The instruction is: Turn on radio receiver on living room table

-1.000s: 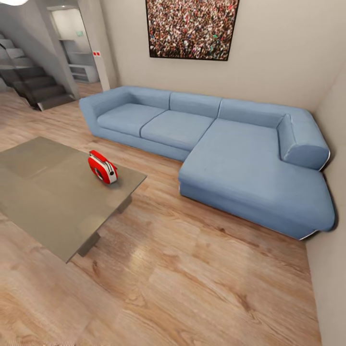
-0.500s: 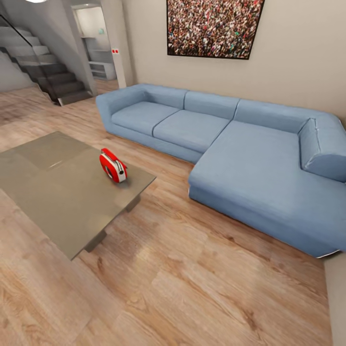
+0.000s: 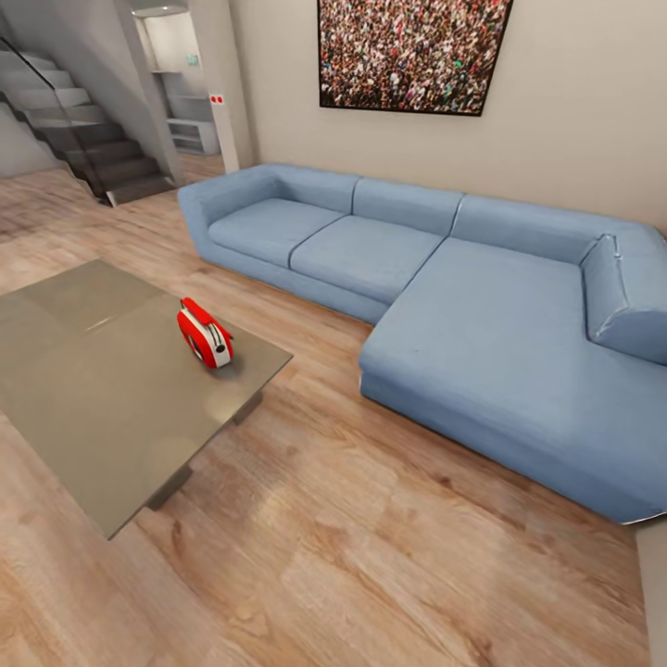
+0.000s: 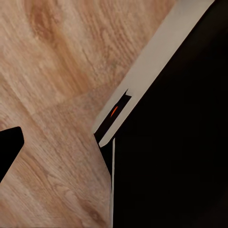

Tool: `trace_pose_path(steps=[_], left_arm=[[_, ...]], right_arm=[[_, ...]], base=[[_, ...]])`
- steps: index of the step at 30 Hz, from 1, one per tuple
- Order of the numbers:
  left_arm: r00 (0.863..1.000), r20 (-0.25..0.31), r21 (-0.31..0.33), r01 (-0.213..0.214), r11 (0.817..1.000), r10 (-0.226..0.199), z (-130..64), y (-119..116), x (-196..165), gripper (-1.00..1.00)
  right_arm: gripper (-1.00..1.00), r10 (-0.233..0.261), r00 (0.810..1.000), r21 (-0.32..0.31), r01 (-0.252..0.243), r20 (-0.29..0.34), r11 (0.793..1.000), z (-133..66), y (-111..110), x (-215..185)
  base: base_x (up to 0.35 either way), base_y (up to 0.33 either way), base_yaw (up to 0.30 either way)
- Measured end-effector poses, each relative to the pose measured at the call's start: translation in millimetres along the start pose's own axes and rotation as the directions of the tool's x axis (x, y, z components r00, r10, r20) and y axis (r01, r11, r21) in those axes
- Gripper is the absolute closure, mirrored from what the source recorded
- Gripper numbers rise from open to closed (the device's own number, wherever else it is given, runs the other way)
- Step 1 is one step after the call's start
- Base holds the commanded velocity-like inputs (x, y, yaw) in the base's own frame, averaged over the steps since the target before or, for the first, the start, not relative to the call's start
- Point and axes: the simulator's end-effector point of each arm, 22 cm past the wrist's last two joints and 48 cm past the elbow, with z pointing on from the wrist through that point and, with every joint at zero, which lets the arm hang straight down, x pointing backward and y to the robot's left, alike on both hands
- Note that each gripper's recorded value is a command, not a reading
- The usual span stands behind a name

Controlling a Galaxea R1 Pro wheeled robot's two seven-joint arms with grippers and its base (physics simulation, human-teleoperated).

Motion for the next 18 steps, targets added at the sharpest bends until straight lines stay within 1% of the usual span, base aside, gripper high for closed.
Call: trace_pose_path(steps=[18], left_arm=[[1.000,0.000,0.000,0.000,1.000,0.000,0.0,0.0,0.0,-1.00]], right_arm=[[-1.00,-0.001,1.000,0.000,0.001,0.000,1.000,0.0,0.1,0.0]], base=[[0.339,-0.001,0.000]])
